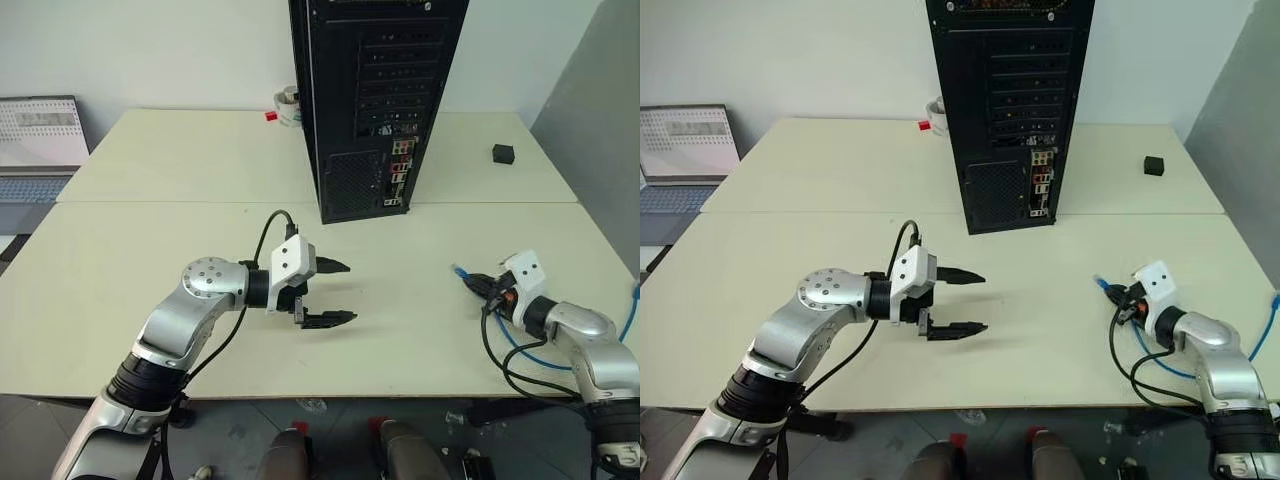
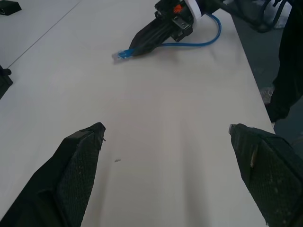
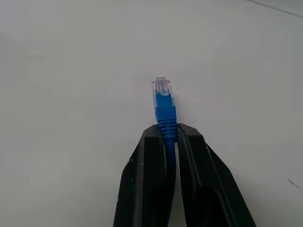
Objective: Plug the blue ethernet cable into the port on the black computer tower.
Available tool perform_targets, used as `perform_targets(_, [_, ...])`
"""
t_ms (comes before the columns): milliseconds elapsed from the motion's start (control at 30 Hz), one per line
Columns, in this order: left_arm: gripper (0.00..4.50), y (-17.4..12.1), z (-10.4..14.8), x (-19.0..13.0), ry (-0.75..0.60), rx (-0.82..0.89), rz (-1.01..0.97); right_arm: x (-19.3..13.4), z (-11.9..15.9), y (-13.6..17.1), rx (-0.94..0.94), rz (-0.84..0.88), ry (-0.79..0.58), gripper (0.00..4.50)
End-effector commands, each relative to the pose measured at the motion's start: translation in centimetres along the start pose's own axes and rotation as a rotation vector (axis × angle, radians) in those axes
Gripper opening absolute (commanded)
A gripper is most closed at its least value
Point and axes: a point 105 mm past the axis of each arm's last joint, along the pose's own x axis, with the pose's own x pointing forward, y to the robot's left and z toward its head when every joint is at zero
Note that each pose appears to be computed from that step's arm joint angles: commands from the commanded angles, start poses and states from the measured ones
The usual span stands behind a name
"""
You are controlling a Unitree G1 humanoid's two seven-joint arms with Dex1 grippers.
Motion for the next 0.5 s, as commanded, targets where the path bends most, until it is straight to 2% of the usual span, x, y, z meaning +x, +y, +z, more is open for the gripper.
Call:
perform_targets(33, [4.50, 0.4, 1.2, 0.3, -0.022, 0.051, -0.010, 0.0, 3.6, 2.9, -0.124, 0.131, -0.062, 0.09])
perform_targets(167, [4.50, 0.6, 1.2, 0.9, -0.009, 0.077, -0.027, 0.0, 5.8, 6.3, -0.199, 0.285, -0.082, 0.09])
perform_targets(333, [4.50, 0.4, 1.3, 1.2, 0.007, 0.107, -0.082, -0.2, 7.2, 10.5, -0.232, 0.481, -0.083, 0.09])
perform_targets(500, [4.50, 0.3, 0.9, 1.4, 0.042, 0.149, -0.119, 0.7, 7.7, 12.0, -0.254, 0.534, -0.087, 0.08])
